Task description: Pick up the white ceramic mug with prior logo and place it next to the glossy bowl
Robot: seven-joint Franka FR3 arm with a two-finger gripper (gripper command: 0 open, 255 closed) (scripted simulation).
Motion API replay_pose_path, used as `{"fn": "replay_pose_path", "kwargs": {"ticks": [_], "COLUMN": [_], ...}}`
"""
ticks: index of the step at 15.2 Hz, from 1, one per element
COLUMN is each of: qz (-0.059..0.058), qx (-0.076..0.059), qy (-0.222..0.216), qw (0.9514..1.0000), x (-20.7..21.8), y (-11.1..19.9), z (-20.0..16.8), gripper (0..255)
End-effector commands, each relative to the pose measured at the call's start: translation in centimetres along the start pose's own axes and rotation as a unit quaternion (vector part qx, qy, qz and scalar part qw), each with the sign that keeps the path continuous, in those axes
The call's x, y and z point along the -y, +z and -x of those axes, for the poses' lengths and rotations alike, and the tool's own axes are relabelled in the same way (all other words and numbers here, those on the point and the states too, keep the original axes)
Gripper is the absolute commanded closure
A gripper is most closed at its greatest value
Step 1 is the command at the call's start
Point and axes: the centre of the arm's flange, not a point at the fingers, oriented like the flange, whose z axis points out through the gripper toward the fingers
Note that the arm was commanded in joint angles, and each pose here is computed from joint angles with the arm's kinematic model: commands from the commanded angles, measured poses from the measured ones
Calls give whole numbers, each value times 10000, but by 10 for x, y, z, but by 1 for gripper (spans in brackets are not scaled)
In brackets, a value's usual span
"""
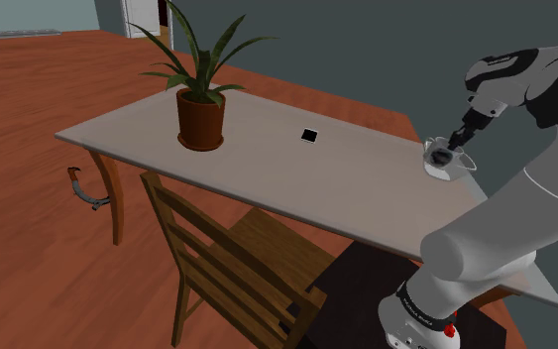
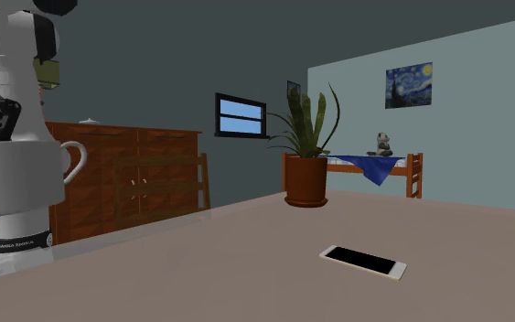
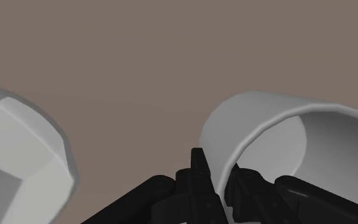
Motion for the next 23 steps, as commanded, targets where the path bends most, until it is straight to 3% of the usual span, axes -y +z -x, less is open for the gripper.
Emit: {"fn": "replay_pose_path", "kwargs": {"ticks": [1,23], "qz": [2,2], "qx": [-2,-2], "qy": [-2,-2], "qw": [10000,10000], "x": [-1,-8], "y": [11,126], "z": [2,11], "gripper": [255,255]}}
